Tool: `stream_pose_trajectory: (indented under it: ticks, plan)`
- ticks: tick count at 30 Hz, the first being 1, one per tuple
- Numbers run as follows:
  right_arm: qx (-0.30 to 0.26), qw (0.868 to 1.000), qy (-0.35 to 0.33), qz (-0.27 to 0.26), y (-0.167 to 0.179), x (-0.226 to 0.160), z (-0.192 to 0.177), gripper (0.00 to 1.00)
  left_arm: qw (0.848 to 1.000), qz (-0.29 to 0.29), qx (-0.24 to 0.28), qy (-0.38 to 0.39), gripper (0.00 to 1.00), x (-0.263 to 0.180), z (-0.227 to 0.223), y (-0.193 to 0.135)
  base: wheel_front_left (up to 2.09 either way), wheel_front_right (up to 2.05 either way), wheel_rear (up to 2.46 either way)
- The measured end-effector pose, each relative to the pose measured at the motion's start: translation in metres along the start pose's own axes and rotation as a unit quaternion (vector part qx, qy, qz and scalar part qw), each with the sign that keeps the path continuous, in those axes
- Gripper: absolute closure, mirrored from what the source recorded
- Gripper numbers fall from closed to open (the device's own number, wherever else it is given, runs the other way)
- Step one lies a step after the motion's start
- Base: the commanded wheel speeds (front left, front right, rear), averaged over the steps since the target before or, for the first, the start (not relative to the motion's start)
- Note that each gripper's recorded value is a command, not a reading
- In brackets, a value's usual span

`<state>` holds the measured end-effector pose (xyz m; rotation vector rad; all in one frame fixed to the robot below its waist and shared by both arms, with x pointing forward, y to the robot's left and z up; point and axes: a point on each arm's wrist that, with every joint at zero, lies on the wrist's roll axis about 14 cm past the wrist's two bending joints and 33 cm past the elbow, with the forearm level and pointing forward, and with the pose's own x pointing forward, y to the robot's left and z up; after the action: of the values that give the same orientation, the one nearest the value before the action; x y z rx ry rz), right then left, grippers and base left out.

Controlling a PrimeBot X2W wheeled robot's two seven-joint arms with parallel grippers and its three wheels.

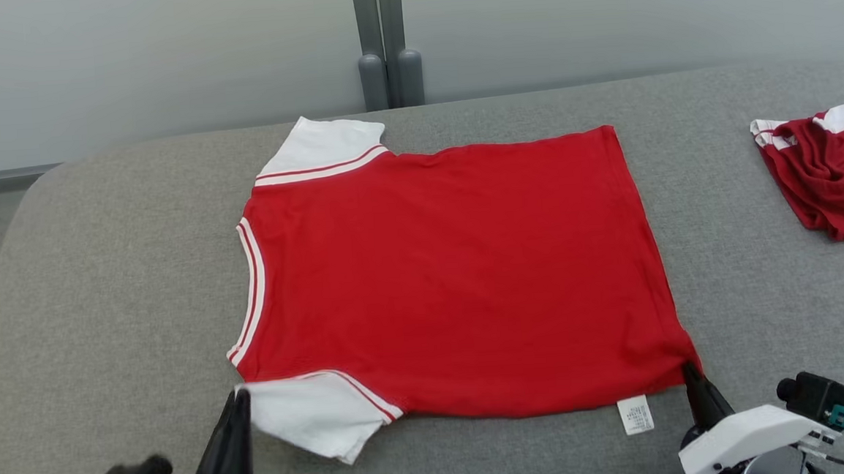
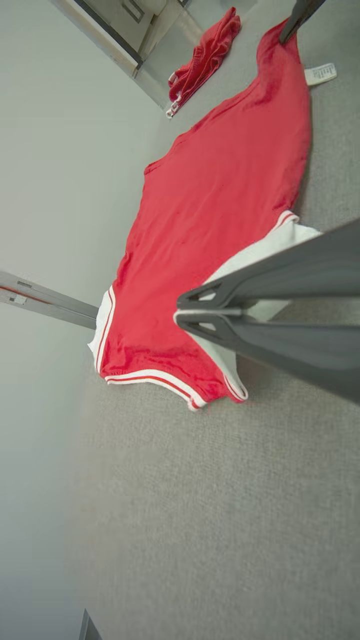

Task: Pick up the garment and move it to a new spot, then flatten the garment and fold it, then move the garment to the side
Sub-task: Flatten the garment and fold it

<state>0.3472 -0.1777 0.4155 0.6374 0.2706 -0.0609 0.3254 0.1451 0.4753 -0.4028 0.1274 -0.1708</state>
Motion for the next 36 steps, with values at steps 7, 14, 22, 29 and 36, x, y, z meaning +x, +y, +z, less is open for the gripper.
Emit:
stream_pose_trajectory:
  ticks: [7, 14, 22, 29, 36]
  plan:
    - [0.07, 0.997, -0.028, 0.009, 0.011, 0.022, 0.017, 1.0, 0.999, -0.017, 0.012, -0.036, 1.0, 0.057, 0.02, -0.015, 0.0, 0.0, 0.0]
    - [0.118, 0.991, -0.056, 0.024, 0.025, 0.048, 0.036, 1.0, 0.998, 0.004, 0.005, -0.069, 1.0, 0.098, 0.036, -0.002, 0.0, 0.0, 0.0]
    - [0.105, 0.993, -0.06, 0.01, 0.021, 0.078, 0.038, 1.0, 0.998, 0.018, -0.004, -0.052, 1.0, 0.133, 0.021, 0.009, 0.0, 0.0, 0.0]
    - [0.099, 0.994, -0.054, 0.004, 0.019, 0.096, 0.033, 1.0, 0.998, 0.029, 0.002, -0.051, 1.0, 0.156, 0.02, 0.021, 0.0, 0.0, 0.0]
    - [0.092, 0.994, -0.053, 0.0, 0.017, 0.105, 0.031, 0.85, 0.999, 0.03, 0.016, -0.016, 1.0, 0.171, -0.002, 0.025, 0.0, 0.0, 0.0]
